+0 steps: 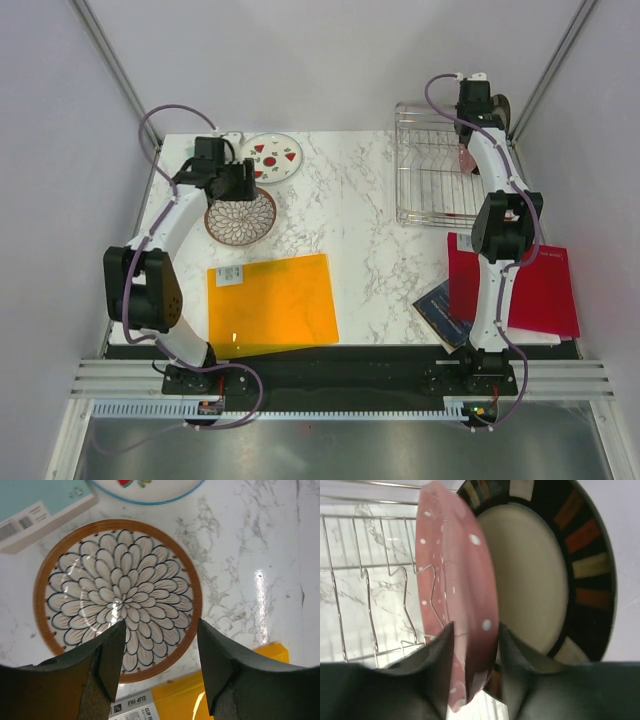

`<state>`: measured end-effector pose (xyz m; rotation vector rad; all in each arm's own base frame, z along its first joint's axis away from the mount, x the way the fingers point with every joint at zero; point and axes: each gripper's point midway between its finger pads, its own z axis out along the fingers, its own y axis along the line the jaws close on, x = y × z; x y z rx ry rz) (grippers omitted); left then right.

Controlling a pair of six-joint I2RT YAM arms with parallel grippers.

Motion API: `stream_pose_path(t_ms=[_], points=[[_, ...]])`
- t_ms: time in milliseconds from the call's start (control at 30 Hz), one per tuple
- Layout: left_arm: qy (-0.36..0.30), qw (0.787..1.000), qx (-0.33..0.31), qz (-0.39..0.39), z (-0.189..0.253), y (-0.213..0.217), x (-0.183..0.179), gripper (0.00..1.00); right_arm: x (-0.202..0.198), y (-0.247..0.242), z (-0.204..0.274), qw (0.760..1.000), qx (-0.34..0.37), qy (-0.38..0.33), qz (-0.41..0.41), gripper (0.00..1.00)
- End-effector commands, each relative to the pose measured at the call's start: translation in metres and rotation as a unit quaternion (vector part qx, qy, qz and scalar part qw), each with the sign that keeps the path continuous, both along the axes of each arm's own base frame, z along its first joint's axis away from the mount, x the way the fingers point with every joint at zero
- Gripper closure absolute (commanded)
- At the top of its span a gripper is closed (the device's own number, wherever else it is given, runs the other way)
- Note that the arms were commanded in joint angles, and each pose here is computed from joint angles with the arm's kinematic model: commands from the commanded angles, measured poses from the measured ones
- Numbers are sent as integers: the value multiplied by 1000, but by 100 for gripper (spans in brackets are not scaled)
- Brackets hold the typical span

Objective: Load the plates into the dish rack

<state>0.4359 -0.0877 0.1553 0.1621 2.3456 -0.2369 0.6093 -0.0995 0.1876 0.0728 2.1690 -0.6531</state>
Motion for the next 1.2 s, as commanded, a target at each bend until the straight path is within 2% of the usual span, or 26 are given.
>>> stream_pose_path(t_ms=[0,33,100,167,267,300,367,400,467,500,567,667,800,933,967,1033,1067,1167], points=[[4,996,-59,70,9,41,-10,34,-6,3,70,998,-9,-66,-1,37],[8,994,-70,79,7,55,-13,34,-9,5,78,997,-8,-71,4,33],[24,994,-68,86,-5,66,-22,33,-17,46,109,995,-13,-88,46,26],[38,993,-69,93,-14,75,-29,33,-30,72,131,992,-15,-102,79,25],[59,990,-71,104,-27,81,-38,33,-45,146,126,981,-6,-87,176,19],[71,989,-70,109,-36,83,-41,34,-52,186,120,971,8,-80,225,17],[83,987,-70,122,-46,89,-43,34,-66,232,97,954,61,-51,291,17],[85,985,-67,134,-50,92,-43,34,-77,273,88,931,109,-37,345,16],[86,983,-65,148,-55,100,-43,35,-91,319,63,903,205,4,377,16],[83,982,-58,157,-57,106,-41,35,-101,343,55,879,249,26,407,16],[86,981,-52,169,-60,116,-40,35,-110,377,30,859,293,58,416,16],[85,979,-52,179,-63,126,-37,36,-112,407,8,839,318,85,433,16],[90,978,-45,184,-71,131,-32,36,-109,432,-12,819,357,104,436,16],[112,976,-68,172,-87,122,-24,38,-113,453,-35,787,415,131,438,15],[116,975,-74,174,-89,121,-21,38,-121,462,-36,764,440,144,450,15],[128,973,-79,174,-99,121,-18,40,-130,475,-47,733,489,165,442,15],[127,974,-80,171,-99,121,-14,41,-139,483,-45,708,514,178,450,16],[132,974,-86,165,-104,120,-8,45,-150,498,-54,665,579,206,425,16]])
